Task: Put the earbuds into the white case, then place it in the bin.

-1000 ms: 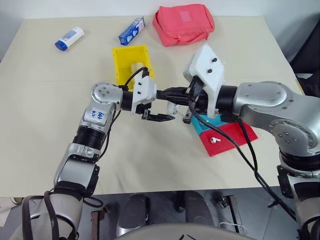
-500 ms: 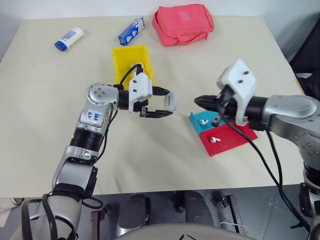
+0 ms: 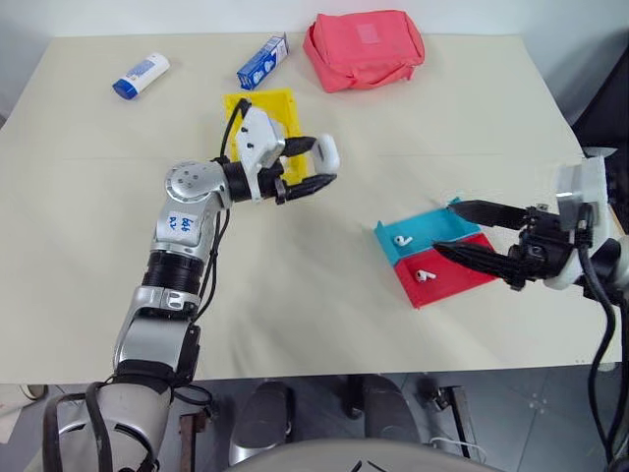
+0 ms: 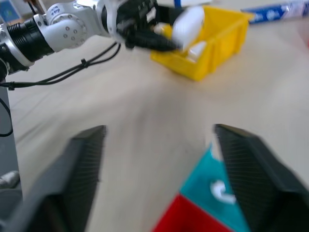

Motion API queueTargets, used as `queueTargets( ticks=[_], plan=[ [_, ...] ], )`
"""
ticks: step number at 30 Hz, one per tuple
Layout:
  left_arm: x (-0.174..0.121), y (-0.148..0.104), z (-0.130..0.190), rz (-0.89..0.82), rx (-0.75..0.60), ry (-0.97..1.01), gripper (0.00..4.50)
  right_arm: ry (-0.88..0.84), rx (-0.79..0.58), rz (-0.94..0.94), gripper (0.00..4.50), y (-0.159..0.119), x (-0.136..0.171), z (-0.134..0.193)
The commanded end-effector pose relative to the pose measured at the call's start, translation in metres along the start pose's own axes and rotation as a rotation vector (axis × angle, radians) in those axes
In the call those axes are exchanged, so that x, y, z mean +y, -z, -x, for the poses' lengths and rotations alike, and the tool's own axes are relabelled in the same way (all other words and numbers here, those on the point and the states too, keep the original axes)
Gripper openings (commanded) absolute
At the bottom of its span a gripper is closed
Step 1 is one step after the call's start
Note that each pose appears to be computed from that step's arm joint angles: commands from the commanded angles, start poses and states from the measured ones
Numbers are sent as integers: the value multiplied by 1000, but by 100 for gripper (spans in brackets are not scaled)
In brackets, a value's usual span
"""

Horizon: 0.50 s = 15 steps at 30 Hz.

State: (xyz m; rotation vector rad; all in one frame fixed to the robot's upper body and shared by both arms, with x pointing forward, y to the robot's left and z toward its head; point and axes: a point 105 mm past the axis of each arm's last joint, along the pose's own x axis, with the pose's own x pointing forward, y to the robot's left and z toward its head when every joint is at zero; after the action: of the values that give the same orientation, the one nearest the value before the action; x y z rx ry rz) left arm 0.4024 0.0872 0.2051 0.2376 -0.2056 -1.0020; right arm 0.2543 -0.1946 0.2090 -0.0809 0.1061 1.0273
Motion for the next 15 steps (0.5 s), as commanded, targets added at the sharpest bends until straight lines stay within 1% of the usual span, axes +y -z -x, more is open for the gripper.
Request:
queueTargets(
  ticks=[1,4,8,10,11,13,15],
  plan=[
    [22,-10,-1,-27,4,-127,280,17,-43,81,446,-16,-1,6],
    [36,-5,-2,-27,48,-208,280,51,-48,96,446,-14,-4,6],
    [50,1,-8,-28,104,-273,280,71,-53,99,446,-11,0,5],
    [57,2,-8,3,125,-310,352,83,-47,101,450,-9,2,6],
    [61,3,-7,-2,141,-335,376,90,-45,102,450,-8,2,6],
    [67,2,-3,-13,154,-356,440,104,-39,105,450,-8,2,9],
    [68,-3,0,-15,140,-344,445,114,-28,107,450,-7,2,12]
  ],
)
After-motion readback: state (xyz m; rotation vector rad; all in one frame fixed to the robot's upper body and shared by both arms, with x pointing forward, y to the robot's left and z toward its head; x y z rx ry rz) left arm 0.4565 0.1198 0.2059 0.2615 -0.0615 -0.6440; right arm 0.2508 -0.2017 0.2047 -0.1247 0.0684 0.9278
